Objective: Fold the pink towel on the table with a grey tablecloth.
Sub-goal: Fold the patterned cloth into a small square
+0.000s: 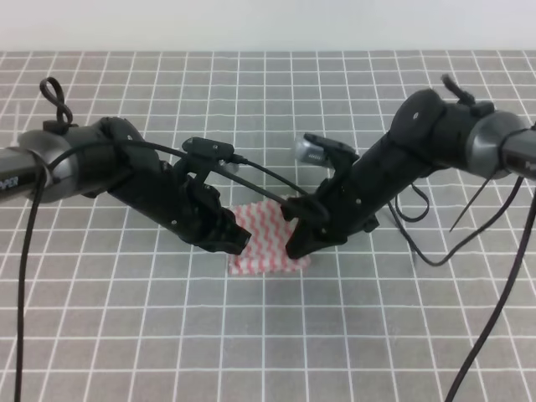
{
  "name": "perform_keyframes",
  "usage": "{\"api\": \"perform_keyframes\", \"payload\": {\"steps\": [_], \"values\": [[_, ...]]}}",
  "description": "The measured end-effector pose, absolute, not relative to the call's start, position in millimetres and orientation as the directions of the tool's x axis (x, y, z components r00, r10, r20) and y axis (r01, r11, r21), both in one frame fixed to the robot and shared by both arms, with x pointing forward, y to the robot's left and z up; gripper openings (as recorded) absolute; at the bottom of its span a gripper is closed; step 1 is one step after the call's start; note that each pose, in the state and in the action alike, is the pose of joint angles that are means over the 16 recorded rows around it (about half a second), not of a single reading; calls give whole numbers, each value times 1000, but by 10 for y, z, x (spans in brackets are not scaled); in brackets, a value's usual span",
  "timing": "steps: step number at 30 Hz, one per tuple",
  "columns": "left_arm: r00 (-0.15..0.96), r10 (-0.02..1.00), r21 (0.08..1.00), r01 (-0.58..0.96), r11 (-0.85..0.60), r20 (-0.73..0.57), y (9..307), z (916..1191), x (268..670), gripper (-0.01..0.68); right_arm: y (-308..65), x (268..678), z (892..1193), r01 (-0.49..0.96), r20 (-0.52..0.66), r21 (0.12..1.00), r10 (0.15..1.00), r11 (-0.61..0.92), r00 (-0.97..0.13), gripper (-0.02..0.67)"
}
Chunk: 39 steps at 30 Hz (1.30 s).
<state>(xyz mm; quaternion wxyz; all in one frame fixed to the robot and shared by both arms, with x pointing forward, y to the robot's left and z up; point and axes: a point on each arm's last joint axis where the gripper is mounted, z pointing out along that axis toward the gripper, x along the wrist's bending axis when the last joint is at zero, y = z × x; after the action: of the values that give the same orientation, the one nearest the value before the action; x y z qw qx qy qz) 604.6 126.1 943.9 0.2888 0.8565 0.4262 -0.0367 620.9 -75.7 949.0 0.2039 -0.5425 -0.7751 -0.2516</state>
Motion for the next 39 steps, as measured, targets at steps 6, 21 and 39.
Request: {"api": "perform_keyframes", "payload": {"steps": [6,21,39], "values": [[627,710,465,757,-459,-321,1253,9446,6046,-1,-744,6217,9431,947,602,156,733,281,-317,-15],[617,692,440,775,-453,-374,1227,9457,6004,-1,-715,6257,9525,943,615,193,715,272,-333,-15],[637,708,467,748,-473,-304,1256,9474,6067,-1,-709,6358,9470,938,585,228,734,261,-346,-15]]}}
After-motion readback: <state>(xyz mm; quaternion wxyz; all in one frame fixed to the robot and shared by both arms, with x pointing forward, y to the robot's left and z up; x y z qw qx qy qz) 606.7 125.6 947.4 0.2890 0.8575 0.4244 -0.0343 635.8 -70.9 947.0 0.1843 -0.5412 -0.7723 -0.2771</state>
